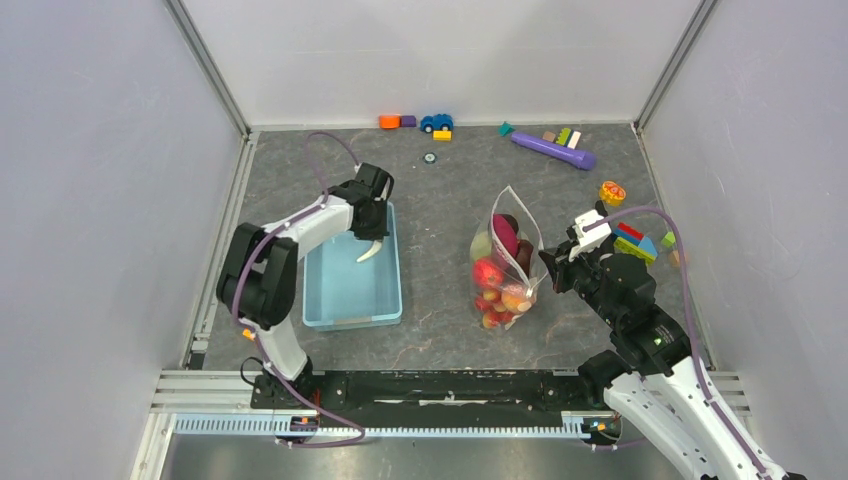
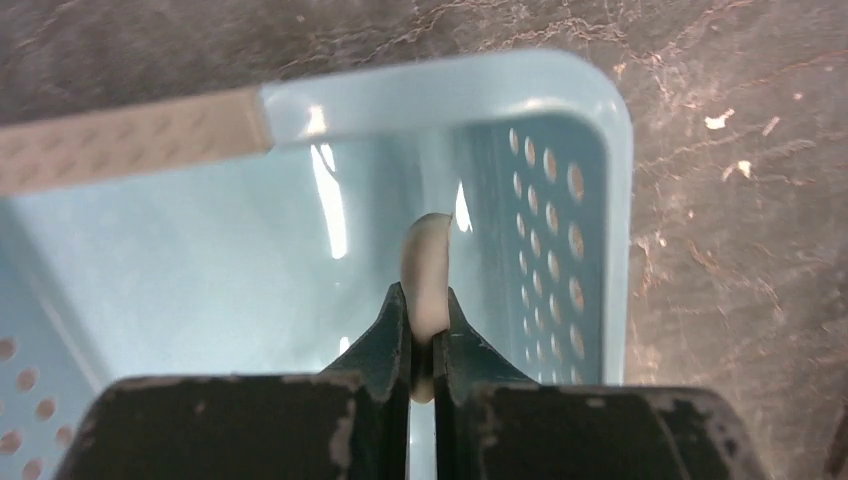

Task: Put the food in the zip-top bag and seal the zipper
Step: Pick up the fake vegetable from the bin, then place the fake vegetable in the zipper food storage bag.

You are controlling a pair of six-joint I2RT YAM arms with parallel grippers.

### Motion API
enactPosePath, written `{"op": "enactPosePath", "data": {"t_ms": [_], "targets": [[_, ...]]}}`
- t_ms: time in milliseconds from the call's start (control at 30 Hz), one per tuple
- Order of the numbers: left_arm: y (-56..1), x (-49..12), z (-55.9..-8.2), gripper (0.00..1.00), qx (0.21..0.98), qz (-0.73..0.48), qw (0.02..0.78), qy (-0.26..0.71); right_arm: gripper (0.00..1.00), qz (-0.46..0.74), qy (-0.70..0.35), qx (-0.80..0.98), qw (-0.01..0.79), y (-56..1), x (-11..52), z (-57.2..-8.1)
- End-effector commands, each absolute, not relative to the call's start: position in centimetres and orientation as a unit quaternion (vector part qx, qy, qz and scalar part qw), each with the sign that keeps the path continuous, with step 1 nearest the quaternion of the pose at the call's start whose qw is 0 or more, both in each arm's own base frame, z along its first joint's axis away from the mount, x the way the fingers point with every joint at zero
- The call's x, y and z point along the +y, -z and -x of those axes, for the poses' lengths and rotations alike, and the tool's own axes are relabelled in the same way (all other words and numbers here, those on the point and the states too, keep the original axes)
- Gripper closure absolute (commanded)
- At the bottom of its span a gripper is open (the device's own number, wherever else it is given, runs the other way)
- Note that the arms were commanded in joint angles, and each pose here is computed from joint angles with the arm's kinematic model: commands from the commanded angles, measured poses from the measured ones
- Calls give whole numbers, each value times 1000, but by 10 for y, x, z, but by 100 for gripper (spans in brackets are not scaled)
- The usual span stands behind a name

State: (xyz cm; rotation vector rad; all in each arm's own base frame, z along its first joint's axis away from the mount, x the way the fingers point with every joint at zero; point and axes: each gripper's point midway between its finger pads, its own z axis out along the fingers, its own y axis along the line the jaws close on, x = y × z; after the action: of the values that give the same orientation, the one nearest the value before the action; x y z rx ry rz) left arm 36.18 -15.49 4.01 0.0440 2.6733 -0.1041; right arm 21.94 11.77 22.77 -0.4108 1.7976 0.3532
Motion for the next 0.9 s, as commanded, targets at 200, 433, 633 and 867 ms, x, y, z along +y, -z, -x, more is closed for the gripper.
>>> {"op": "enactPosePath", "data": {"t_ms": [200,433,633,867], "targets": [[-153,-155,-346,98,929,22,352,117,100,164,-158,749,622,-258,116,-220],[-246,-194,-324,98,853,-22,443,274,100,168,-166,747,622,-260,120,-220],[-312,-271,-277,92,763,-158,457,429,100,166,-176,741,626,-264,123,-220],[-357,-358,-242,95,695,-243,461,495,100,164,-186,744,621,-262,126,-219]]}}
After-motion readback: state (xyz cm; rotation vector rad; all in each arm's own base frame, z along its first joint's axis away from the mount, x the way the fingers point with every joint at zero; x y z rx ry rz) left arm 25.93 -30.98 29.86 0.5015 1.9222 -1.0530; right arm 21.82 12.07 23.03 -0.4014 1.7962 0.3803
